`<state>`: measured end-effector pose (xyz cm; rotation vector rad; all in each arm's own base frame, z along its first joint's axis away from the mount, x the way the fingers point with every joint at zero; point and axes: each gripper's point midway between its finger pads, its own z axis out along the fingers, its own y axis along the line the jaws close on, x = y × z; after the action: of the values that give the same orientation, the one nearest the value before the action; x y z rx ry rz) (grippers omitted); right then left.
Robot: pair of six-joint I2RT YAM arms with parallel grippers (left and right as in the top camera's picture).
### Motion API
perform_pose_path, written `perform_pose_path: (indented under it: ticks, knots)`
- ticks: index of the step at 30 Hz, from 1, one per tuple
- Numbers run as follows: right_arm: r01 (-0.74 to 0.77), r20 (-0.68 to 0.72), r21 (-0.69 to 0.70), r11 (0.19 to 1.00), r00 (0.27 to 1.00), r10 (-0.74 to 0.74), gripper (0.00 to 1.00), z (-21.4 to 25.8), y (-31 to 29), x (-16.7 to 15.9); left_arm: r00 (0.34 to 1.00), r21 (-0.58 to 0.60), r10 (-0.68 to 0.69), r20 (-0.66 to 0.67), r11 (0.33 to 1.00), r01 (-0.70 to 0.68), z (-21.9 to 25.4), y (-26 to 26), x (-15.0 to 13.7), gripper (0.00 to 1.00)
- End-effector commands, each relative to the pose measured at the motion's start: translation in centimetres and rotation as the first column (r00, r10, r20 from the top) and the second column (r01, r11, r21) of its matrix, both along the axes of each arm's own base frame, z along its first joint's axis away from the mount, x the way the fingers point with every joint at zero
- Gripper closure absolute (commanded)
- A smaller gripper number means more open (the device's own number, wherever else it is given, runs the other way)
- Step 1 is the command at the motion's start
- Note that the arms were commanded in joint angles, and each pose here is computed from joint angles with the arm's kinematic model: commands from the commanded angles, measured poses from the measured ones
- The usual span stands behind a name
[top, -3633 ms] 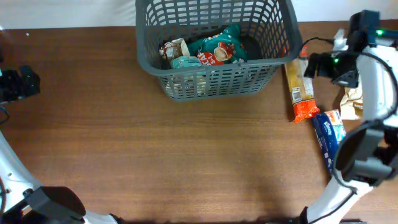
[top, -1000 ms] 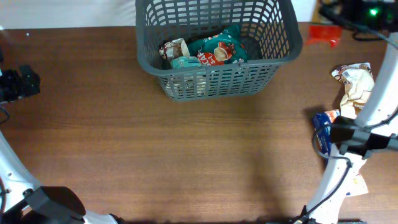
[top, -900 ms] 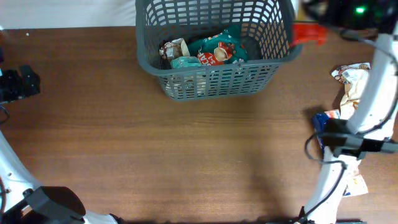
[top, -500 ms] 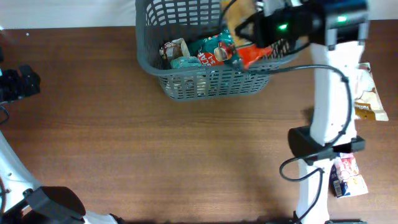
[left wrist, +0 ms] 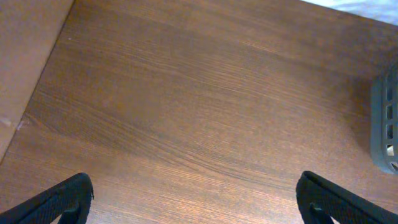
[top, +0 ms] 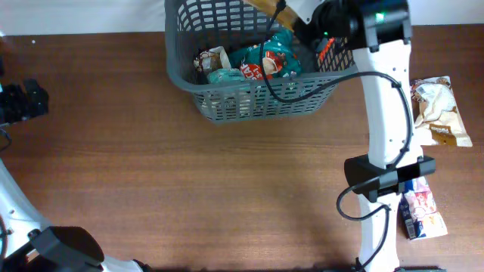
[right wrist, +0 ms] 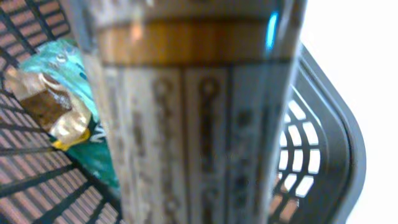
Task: Pack container
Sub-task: 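Lift the spaghetti pack with the right gripper and place it in the basket, then move the right gripper back to the brown-white rice bag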
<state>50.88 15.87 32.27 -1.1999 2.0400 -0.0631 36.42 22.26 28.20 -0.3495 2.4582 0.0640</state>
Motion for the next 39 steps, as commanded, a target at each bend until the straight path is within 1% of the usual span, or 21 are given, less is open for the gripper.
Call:
perform_pose_path:
  ticks: [1,5,7,12,15,18,19,20,23,24,28,29,30,31,32,34,37,38,39]
  knots:
    - [-0.114,0.032,-0.003,0.993,0.993,0.114,0.96,0.0,1.3,0.2,1.0,-0.014,0.004,0.005,1.0,-0.003,0.0,-0.1,0.0,0.01]
    - [-0.13,-0.017,-0.024,0.991,0.991,0.13,0.95,-3.1,1.6,1.2,1.0,-0.014,0.004,0.005,1.0,-0.004,0.0,-0.1,0.0,0.01]
    - [-0.153,-0.04,-0.047,0.987,0.988,0.151,0.9,-4.7,1.6,1.4,1.0,-0.014,0.004,0.005,1.0,-0.003,0.0,-0.1,0.0,0.01]
    - [-0.157,-0.132,-0.06,0.986,0.98,0.148,0.89,-8.1,1.5,0.9,1.0,-0.014,0.004,0.005,1.0,-0.004,0.0,-0.1,0.0,0.01]
    - [-0.155,-0.158,-0.064,0.986,0.977,0.144,0.87,-9.1,1.4,0.8,1.0,-0.014,0.004,0.005,1.0,-0.004,0.0,-0.1,0.0,0.01]
    - [-0.111,-0.16,-0.035,0.993,0.982,0.104,0.76,-8.5,1.3,0.8,1.0,-0.014,0.004,0.005,1.0,-0.004,0.0,-0.1,0.0,0.01]
    - [-0.084,-0.148,-0.015,0.996,0.986,0.081,0.16,-7.6,1.3,0.8,1.0,-0.014,0.004,0.005,1.0,-0.004,0.0,-0.1,0.0,0.01]
    - [-0.058,-0.134,0.007,0.998,0.989,0.059,0.01,-6.5,1.3,0.7,1.0,-0.014,0.004,0.005,1.0,-0.004,0.0,-0.1,0.0,0.01]
    - [0.007,-0.059,0.082,0.997,0.998,-0.002,0.01,-1.8,1.2,0.2,1.0,-0.014,0.004,0.005,1.0,-0.003,0.0,-0.1,0.0,0.01]
    - [0.035,-0.018,0.126,0.991,0.999,-0.033,0.01,0.8,1.1,-0.2,1.0,-0.014,0.004,0.005,1.0,-0.003,0.0,-0.1,0.0,0.01]
    - [0.073,0.111,0.241,0.968,0.989,-0.102,0.01,8.4,0.4,-2.5,1.0,-0.014,0.004,0.005,1.0,-0.003,0.0,-0.1,0.0,0.01]
    - [0.09,0.151,0.264,0.96,0.98,-0.133,0.01,10.5,-0.2,-3.3,1.0,-0.014,0.004,0.005,1.0,-0.004,0.0,-0.1,0.0,0.01]
    - [0.138,0.199,0.288,0.948,0.959,-0.201,0.01,13.0,-1.5,-4.3,1.0,-0.014,0.004,0.005,1.0,-0.003,0.0,-0.1,0.0,0.01]
    - [0.181,0.222,0.301,0.936,0.941,-0.254,0.01,14.4,-2.7,-5.0,1.0,-0.014,0.004,0.005,1.0,-0.003,0.0,-0.1,0.0,0.01]
    - [0.2,0.233,0.305,0.931,0.932,-0.276,0.01,15.0,-3.3,-5.3,1.0,-0.014,0.004,0.005,1.0,-0.004,0.0,-0.1,0.0,0.01]
    - [0.276,0.247,0.345,0.897,0.895,-0.37,0.01,16.7,-6.0,-6.1,1.0,-0.014,0.004,0.005,1.0,-0.003,0.0,-0.1,0.0,0.01]
    - [0.39,0.223,0.394,0.832,0.837,-0.499,0.01,17.7,-11.1,-6.9,1.0,-0.014,0.004,0.005,1.0,-0.003,0.0,-0.1,0.0,0.01]
    - [0.439,0.207,0.404,0.803,0.811,-0.547,0.01,17.5,-13.2,-7.0,1.0,-0.014,0.004,0.005,1.0,-0.003,0.0,-0.1,0.0,0.01]
    - [0.551,0.158,0.422,0.72,0.737,-0.657,0.01,16.7,-18.2,-7.1,1.0,-0.014,0.004,0.005,1.0,-0.004,0.0,-0.1,0.0,0.01]
